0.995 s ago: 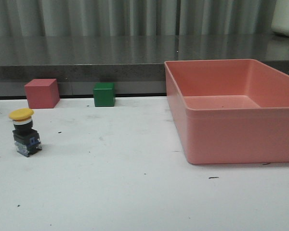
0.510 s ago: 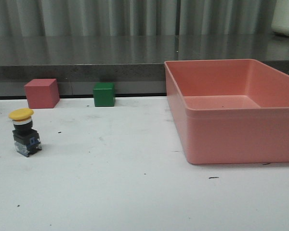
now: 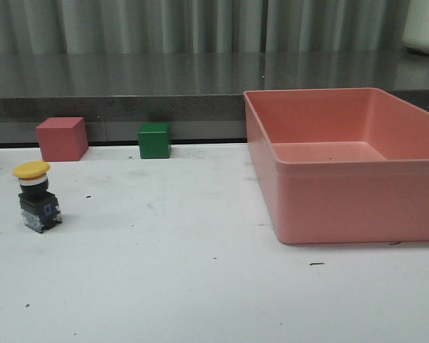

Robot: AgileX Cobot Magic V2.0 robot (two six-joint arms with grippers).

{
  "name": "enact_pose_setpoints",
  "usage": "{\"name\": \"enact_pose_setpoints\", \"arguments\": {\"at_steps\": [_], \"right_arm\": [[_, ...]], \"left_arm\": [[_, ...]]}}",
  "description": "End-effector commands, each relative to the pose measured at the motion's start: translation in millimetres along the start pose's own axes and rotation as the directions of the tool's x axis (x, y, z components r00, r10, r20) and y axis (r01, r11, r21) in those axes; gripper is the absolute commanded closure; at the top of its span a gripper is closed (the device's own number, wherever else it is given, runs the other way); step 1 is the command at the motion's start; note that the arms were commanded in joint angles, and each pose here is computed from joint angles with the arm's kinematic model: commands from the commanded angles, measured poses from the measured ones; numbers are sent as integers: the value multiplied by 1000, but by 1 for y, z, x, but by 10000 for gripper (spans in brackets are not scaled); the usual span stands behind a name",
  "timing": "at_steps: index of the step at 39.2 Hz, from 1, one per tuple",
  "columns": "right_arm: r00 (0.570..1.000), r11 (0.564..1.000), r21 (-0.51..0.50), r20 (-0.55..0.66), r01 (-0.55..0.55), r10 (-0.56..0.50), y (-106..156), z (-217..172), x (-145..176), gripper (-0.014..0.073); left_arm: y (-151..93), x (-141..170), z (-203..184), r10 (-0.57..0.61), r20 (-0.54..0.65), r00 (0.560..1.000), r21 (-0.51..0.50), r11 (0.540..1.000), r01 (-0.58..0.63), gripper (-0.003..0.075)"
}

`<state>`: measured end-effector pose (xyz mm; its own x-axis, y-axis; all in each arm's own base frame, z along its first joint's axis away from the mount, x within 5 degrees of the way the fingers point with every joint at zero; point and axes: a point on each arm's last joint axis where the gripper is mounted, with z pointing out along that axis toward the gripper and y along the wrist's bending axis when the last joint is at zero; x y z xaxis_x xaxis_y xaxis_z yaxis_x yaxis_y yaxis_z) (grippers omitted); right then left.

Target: Place and stand button with both arms

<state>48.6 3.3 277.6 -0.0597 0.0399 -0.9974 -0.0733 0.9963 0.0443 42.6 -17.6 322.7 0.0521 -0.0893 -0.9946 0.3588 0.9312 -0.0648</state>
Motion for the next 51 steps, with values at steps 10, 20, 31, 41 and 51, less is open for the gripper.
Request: {"name": "enact_pose_setpoints", "arguments": {"at_steps": [10,20,31,41,51], "right_arm": [[994,1000,-1,103,20,-20,1,-2,-16,662],[994,1000,-1,103,20,-20,1,-2,-16,662],[994,1000,-1,103,20,-20,1,-2,-16,662],[994,1000,-1,103,20,-20,1,-2,-16,662],[994,1000,-1,103,20,-20,1,-2,-16,662]], "left_arm": [[9,42,-13,45,106,993,-150,988,-28,740],[20,85,-7,-74,54,996,-288,954,86,740],[28,123,-4,-103,-30,994,-350,933,86,740],[28,124,-4,-104,-31,994,-350,933,86,740],[28,124,-4,-104,-31,994,-350,933,86,740]]}}
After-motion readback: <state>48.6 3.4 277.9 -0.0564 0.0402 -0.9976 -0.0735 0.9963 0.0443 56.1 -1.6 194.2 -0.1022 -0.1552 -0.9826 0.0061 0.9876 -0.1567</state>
